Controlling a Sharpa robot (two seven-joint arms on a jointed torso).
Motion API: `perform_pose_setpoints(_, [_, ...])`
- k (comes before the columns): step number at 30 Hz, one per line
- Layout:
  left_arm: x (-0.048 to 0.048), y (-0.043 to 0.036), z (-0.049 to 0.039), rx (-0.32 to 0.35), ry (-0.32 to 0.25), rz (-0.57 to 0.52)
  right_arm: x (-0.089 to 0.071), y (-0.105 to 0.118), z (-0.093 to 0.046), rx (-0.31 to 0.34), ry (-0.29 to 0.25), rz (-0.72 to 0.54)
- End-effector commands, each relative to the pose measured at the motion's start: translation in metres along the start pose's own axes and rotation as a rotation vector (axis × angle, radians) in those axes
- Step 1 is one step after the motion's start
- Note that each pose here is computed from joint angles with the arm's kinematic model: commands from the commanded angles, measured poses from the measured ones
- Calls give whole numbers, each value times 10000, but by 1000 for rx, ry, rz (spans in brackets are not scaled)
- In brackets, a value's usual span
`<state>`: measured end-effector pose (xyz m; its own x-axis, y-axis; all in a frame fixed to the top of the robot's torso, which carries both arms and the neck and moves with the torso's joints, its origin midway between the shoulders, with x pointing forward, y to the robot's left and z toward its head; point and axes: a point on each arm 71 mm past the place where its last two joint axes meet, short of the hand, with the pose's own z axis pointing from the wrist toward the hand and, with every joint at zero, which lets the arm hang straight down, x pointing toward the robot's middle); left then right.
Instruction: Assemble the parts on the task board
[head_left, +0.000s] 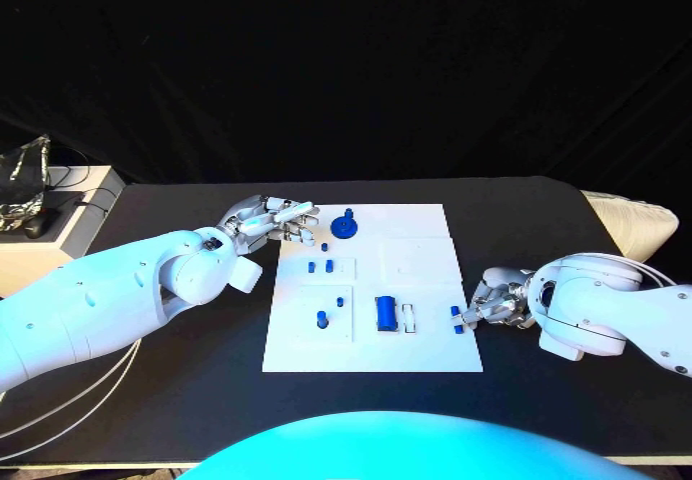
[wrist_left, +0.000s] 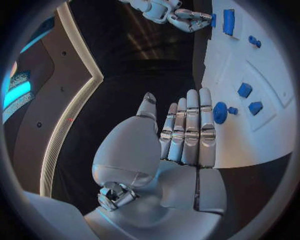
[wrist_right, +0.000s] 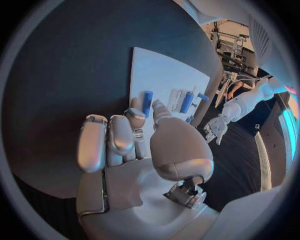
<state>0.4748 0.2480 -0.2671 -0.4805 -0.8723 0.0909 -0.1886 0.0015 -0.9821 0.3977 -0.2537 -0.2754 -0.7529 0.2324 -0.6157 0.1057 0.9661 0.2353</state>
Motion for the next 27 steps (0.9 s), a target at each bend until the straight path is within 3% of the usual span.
perform_pose_setpoints(1, [25, -7, 5, 9, 20, -13, 47, 31, 16, 12, 16, -22])
perform_pose_setpoints(27, [10, -8, -14, 2, 16, -11, 125, 98, 179, 25, 18, -39])
